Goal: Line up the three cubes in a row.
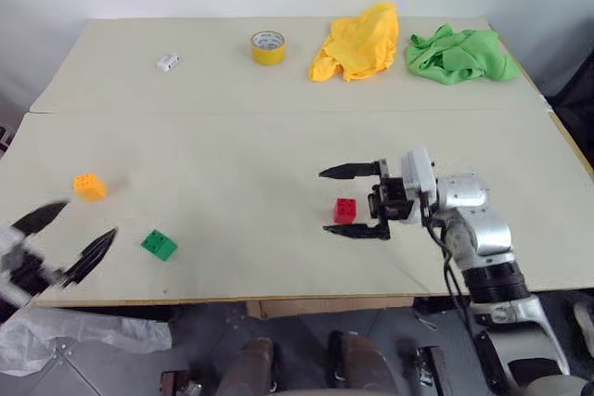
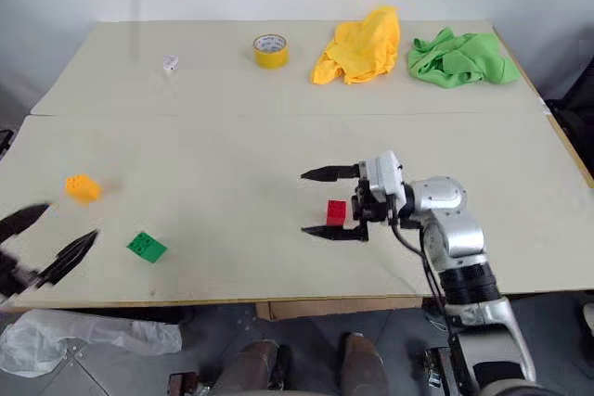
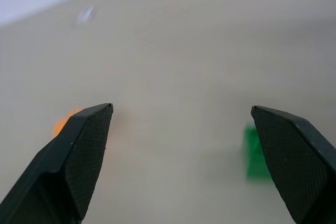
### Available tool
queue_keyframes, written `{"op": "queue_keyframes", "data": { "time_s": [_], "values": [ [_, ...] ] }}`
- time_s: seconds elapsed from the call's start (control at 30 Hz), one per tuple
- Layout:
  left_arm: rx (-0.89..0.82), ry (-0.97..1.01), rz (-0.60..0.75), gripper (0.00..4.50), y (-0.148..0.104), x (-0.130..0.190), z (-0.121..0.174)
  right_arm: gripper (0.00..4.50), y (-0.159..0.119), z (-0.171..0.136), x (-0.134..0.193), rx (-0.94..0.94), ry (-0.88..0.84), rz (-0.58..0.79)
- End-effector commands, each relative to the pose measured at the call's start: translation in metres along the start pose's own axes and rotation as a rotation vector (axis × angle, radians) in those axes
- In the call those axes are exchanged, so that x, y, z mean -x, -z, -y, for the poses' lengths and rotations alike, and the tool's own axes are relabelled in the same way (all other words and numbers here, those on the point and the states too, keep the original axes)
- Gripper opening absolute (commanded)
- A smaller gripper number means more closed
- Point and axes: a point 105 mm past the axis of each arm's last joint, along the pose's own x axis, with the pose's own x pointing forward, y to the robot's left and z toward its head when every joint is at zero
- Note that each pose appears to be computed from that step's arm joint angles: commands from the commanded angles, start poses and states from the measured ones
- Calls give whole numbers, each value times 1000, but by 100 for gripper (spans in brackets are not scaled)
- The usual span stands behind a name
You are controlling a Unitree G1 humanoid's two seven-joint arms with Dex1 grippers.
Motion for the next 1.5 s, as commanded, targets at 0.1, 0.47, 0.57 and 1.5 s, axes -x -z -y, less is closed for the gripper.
{"op": "queue_keyframes", "data": {
  "time_s": [0.1, 0.47, 0.57, 1.5],
  "values": [
    [58, -60, -151, 450, 38, 52, -19, 449, -19, -14, -6, 212, -118, 35],
    [47, 356, -136, 450, 19, -14, 57, 449, -6, -9, 13, 166, -65, -57],
    [31, 349, -90, 450, 12, -31, 65, 449, -3, -12, 15, 184, -74, -81],
    [-219, 866, 156, 152, -93, -139, 120, 450, -1, -13, 54, 179, 164, -201]
  ]
}}
